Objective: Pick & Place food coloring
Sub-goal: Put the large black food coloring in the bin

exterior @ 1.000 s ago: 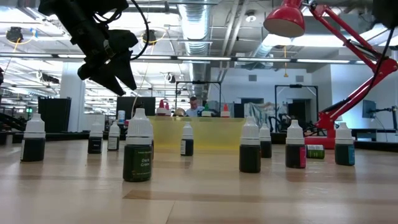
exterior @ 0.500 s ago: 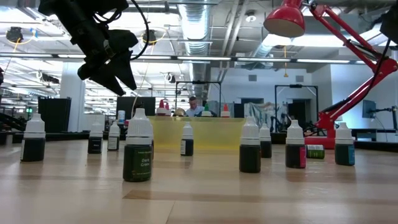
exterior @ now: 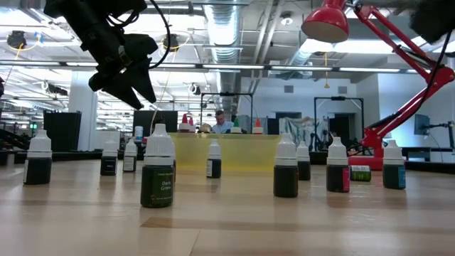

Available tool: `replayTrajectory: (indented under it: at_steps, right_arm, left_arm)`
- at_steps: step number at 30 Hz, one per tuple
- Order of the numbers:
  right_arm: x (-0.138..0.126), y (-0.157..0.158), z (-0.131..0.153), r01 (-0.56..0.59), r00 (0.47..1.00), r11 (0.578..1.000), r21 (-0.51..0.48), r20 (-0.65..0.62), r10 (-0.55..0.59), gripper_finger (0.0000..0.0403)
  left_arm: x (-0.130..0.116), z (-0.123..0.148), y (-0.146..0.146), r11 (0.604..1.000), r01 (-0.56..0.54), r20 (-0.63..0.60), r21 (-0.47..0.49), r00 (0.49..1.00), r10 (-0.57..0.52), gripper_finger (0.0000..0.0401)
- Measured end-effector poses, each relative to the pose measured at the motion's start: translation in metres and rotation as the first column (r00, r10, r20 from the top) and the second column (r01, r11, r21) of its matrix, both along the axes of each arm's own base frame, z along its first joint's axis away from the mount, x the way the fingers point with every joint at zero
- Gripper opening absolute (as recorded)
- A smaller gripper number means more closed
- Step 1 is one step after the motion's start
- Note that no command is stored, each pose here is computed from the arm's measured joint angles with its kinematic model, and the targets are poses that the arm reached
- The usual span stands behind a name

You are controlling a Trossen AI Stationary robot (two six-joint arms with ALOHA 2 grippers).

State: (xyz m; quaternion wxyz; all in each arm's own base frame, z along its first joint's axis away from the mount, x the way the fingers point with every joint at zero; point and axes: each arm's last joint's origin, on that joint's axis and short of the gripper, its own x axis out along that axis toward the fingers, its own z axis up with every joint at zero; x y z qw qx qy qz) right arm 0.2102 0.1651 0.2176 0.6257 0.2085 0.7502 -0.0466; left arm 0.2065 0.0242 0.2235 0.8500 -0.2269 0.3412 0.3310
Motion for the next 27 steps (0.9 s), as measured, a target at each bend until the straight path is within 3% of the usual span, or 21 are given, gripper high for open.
replayTrajectory:
  at_steps: [3, 12, 20, 27]
  right_arm:
    - [0.013, -0.010, 0.008, -0.014, 0.998, 1.000, 0.007, 0.055, 0.013, 0.0105]
    - [0.059, -0.068, 0.036, 0.008, 0.959, 0.995, -0.101, 0.284, 0.021, 0.0113]
    - [0.091, -0.120, 0.059, -0.093, 0.855, 0.979, -0.179, 0.489, 0.171, 0.0111]
    - [0.104, -0.170, 0.069, -0.001, 0.801, 0.927, -0.376, 0.555, 0.226, 0.0113]
  left_arm:
    - [0.000, 0.000, 0.000, 1.000, 0.000, 0.000, 0.000, 1.000, 0.000, 0.0263]
    - [0.000, 0.000, 0.000, 1.000, -0.009, 0.005, -0.006, 1.000, 0.009, 0.0263]
    - [0.000, 0.000, 0.000, 1.000, -0.012, 0.006, -0.009, 1.000, 0.012, 0.0263]
    - [0.000, 0.000, 0.000, 1.000, -0.005, 0.003, -0.003, 1.000, 0.005, 0.0263]
